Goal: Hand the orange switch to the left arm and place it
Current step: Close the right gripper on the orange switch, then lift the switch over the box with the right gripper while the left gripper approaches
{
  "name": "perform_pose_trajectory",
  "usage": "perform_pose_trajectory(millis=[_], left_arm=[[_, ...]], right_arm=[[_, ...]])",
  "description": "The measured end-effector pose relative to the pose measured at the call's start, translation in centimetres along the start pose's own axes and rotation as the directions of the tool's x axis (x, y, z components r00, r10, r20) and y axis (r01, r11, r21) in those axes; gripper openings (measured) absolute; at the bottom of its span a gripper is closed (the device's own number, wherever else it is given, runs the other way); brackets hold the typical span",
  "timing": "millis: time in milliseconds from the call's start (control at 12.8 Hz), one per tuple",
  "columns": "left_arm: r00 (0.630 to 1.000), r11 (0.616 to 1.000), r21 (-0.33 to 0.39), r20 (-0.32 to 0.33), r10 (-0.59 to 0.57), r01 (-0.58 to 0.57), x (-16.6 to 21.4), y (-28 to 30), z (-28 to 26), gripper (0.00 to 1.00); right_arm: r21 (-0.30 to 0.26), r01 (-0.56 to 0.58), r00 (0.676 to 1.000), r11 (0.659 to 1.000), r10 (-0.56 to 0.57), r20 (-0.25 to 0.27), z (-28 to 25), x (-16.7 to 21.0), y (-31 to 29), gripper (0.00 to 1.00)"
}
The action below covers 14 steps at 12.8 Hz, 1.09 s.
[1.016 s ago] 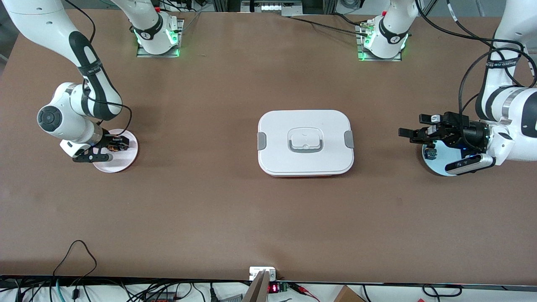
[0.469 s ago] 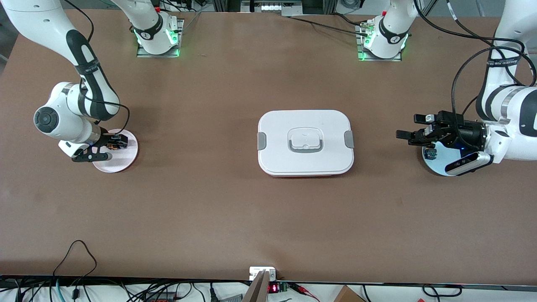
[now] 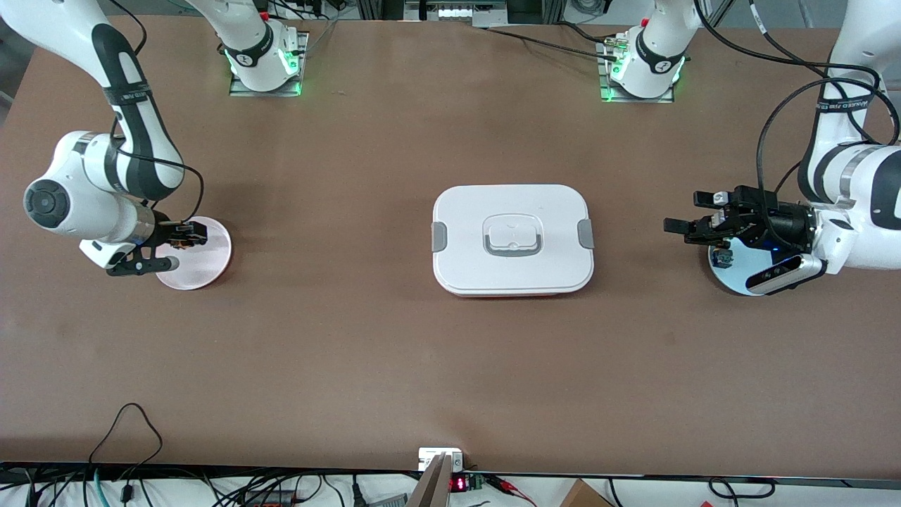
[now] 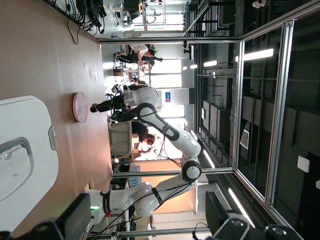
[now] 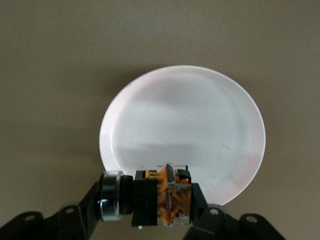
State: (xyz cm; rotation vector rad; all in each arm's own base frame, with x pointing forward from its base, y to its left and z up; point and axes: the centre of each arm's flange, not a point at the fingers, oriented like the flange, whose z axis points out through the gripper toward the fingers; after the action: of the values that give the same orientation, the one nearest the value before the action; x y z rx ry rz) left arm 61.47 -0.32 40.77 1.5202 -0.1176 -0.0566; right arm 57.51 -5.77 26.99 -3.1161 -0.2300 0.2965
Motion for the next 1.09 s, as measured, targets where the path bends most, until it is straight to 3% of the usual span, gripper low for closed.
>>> perform_pose_trajectory(millis=[235, 391, 704, 938, 1095], left_arm=[[1.0, 1.0, 0.0, 0.001, 0.0, 0.0, 0.0, 0.0, 0.0, 1.0], [1.0, 1.0, 0.0, 0.001, 0.0, 0.0, 0.0, 0.0, 0.0, 1.0], [1.0, 1.0, -0.001, 0.001, 0.0, 0.0, 0.0, 0.0, 0.1, 1.0], [1.0, 1.0, -0.001, 0.002, 0.0, 0.0, 0.0, 0.0, 0.1, 1.0], [1.0, 1.0, -0.001, 0.003, 0.0, 0.0, 0.0, 0.0, 0.2, 1.0]], right_arm=[[0.042, 0.056, 0.998, 0.998, -0.056, -0.012, -5.7, 2.2, -4.0, 0.73], [0.108, 0.085, 0.994, 0.99, -0.077, -0.076, -10.4, 3.5, -7.2, 0.73], [0.109, 0.241, 0.954, 0.964, -0.215, -0.21, -18.9, 4.5, -15.6, 0.73], [0.107, 0.402, 0.888, 0.909, -0.359, -0.287, -22.8, 3.4, -23.2, 0.73], [0.168, 0.555, 0.794, 0.815, -0.46, -0.397, -24.7, 2.7, -27.4, 0.73]])
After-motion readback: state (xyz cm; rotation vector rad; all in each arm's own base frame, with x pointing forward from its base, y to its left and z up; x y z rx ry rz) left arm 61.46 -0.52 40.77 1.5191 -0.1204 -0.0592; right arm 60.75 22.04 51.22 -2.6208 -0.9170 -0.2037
